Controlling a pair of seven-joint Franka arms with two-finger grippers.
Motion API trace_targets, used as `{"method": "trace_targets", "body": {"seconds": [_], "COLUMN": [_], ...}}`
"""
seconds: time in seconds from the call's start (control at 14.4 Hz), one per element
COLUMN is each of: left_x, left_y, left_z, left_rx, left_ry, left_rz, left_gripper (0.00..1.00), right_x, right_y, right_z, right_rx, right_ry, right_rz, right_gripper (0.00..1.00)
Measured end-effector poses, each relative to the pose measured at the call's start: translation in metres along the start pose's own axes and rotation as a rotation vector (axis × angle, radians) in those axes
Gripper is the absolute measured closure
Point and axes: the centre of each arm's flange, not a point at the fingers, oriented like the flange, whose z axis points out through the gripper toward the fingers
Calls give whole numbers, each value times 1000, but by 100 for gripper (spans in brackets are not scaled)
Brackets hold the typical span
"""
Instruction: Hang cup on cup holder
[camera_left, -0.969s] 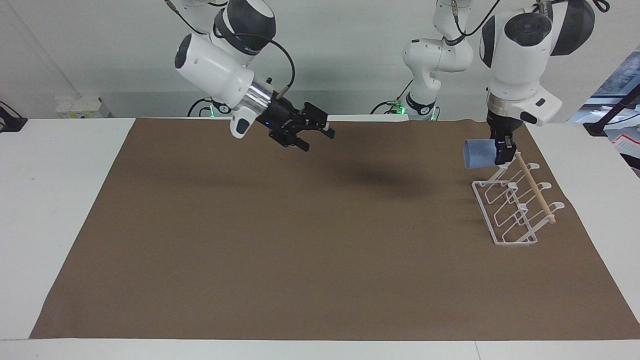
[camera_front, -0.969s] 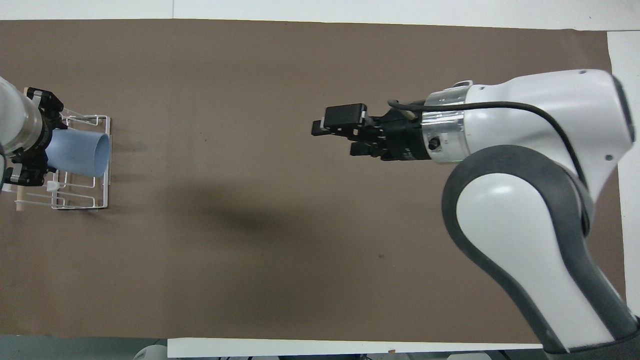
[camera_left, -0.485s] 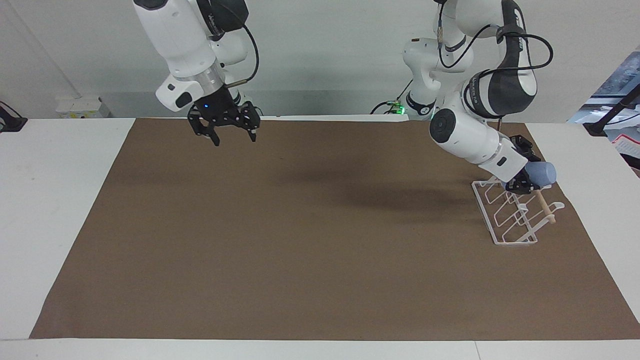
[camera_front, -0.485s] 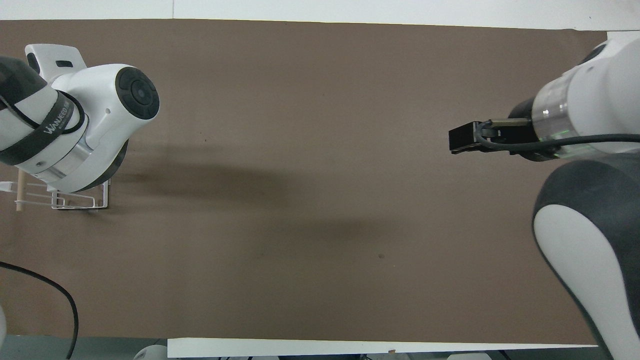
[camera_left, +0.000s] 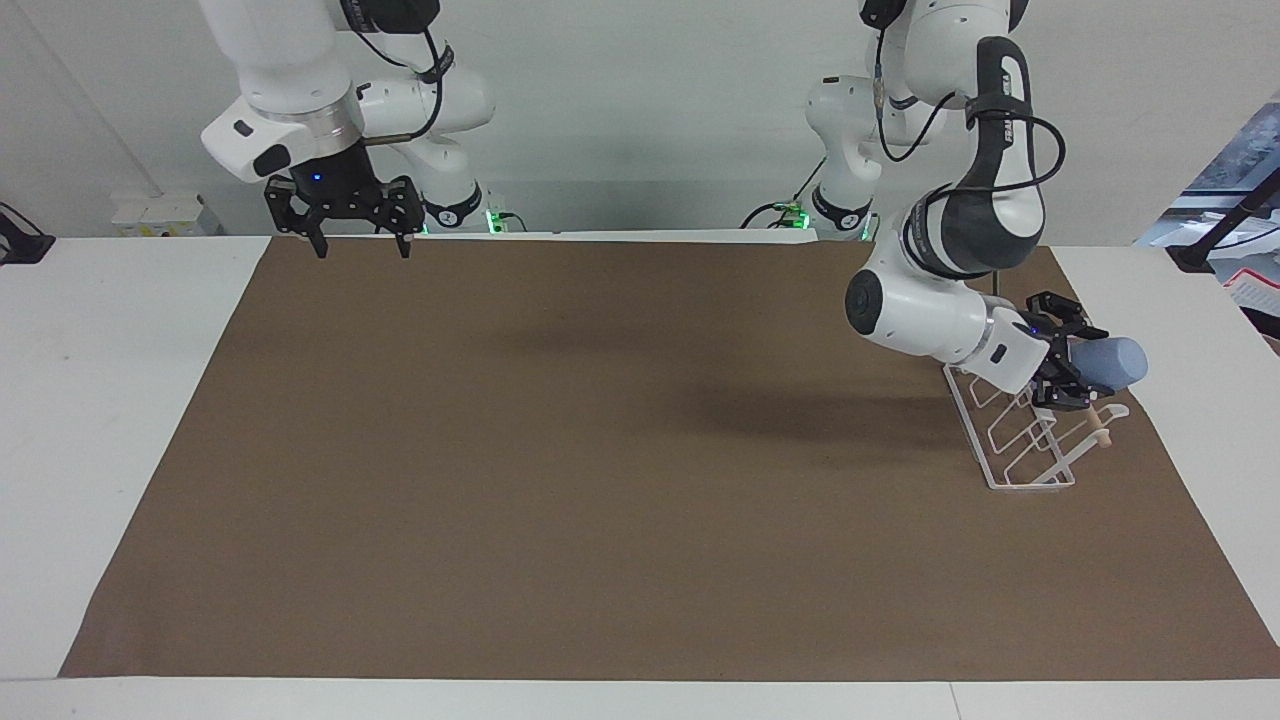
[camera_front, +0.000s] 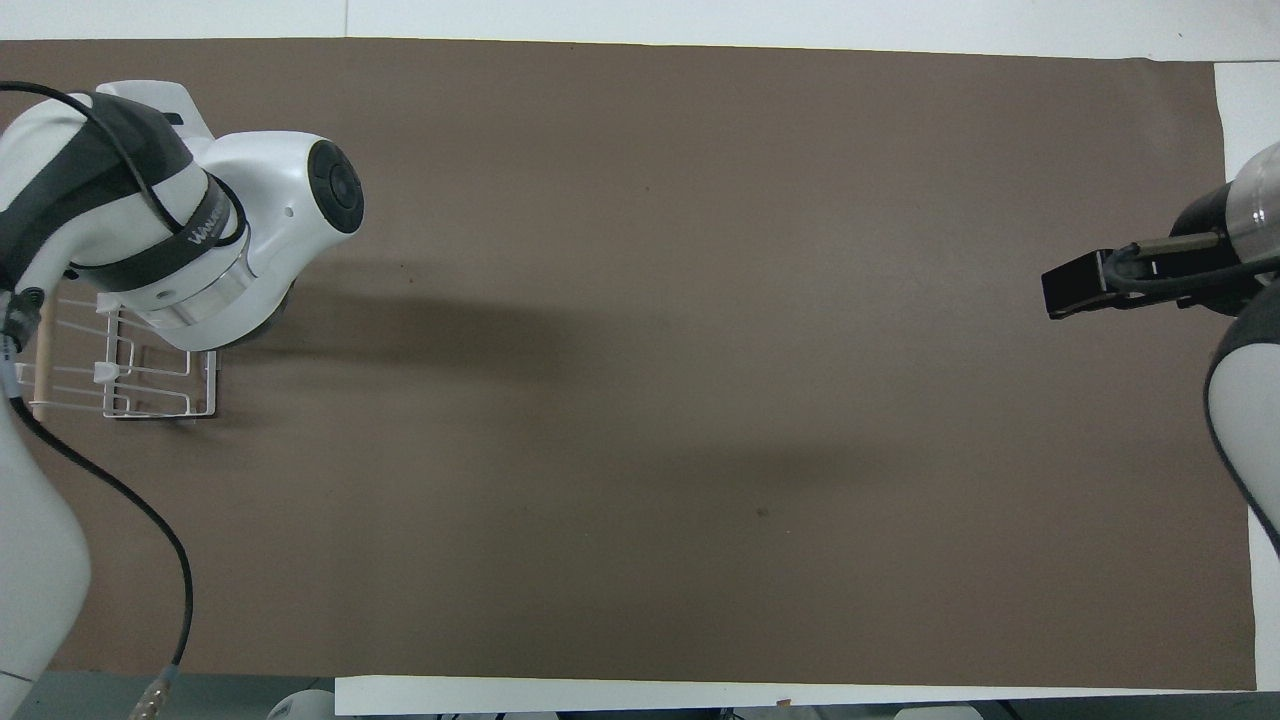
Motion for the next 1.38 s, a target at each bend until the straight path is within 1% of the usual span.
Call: {"method": "trace_targets", "body": {"seconds": [0.14,0.35,0.55,0.62,0.76,0.9,0.97,1.11,1.25,1.32,1.38], "left_x": [-19,-39,-48,-48,-45,-42,-39,-32,-9,14,39], "left_y": [9,18,22,22,24,24,24,24,23,17,6], "left_z": [5,11,12,11,9,8,9,15,15,13,10], "left_rx": [20,31,32,29,18,27,37,50,44,34,13], "left_ry": [19,27,29,28,23,-5,-22,-36,-57,-99,-175], "left_rz": [-11,-35,-50,-51,-57,-70,-72,-19,40,74,112], "left_gripper": [25,25,25,19,1,0,0,0,0,0,0], "right_x": [-2,-2,-3,-3,-4,-4,-4,-4,-4,-4,-4], "right_y": [7,16,31,37,45,46,45,45,46,48,51], "right_z": [5,8,13,14,14,14,14,14,14,14,14], "right_rx": [0,1,6,12,16,16,16,16,16,17,17], "right_ry": [-26,-35,-46,-48,-48,-48,-48,-48,-48,-48,-49], "right_rz": [8,25,52,65,81,81,81,81,81,85,92], "right_gripper": [0,0,0,0,0,0,0,0,0,0,0]}}
